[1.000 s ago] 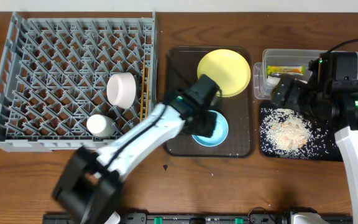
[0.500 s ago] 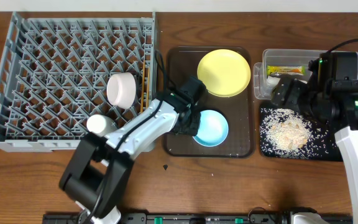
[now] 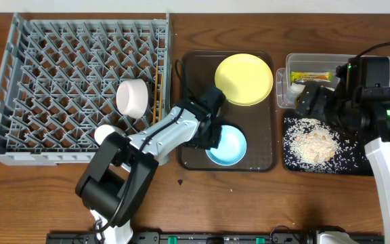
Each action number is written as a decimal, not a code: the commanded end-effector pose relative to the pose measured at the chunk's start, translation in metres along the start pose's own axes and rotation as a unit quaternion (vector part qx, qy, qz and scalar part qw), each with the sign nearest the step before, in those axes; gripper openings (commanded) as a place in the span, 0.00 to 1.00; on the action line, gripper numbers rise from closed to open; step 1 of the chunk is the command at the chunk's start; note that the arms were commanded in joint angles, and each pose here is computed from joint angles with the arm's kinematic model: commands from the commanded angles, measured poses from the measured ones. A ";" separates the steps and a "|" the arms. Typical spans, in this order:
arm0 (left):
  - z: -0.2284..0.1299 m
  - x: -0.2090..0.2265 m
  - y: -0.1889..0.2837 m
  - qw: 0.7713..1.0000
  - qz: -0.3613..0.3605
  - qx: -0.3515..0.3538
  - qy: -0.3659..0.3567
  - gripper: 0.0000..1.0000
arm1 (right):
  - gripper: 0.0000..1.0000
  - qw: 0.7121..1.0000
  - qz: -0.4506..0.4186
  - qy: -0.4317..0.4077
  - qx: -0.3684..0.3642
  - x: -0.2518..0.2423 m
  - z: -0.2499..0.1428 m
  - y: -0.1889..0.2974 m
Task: Sort waste into correct bins and load items into the dishwasher
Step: 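Grasp the blue bowl with the left gripper and lift it, then lower the blue bowl into the dish rack and release it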
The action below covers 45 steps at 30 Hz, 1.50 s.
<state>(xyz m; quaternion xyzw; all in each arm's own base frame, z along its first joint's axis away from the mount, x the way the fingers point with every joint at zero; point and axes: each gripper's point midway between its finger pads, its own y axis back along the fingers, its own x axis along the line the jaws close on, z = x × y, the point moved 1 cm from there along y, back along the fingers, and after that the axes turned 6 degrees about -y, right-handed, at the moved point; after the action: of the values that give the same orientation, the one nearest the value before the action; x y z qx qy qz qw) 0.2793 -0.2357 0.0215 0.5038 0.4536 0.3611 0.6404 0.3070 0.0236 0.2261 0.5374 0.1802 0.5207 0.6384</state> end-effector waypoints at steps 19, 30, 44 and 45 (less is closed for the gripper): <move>-0.024 0.217 0.318 0.797 0.496 -0.291 0.186 0.08 | 0.99 1.000 0.001 -0.001 -0.003 0.000 0.002 0.002; -0.020 0.284 0.323 0.692 0.690 -0.135 0.164 0.07 | 0.99 1.000 0.002 -0.001 -0.004 0.000 0.002 0.002; 0.002 0.314 0.256 0.652 0.747 -0.022 0.125 0.07 | 0.99 1.000 0.002 -0.001 -0.003 0.000 0.002 0.002; 0.002 0.315 0.254 0.653 0.747 -0.020 0.123 0.08 | 0.99 1.000 0.002 -0.001 -0.004 0.000 0.002 0.002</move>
<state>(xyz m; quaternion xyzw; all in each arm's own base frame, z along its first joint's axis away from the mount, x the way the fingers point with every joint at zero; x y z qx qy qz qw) 0.3824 0.1108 0.1984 0.6068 0.0025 0.7856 0.1208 0.3070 0.0237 0.2261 0.5374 0.1803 0.5209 0.6382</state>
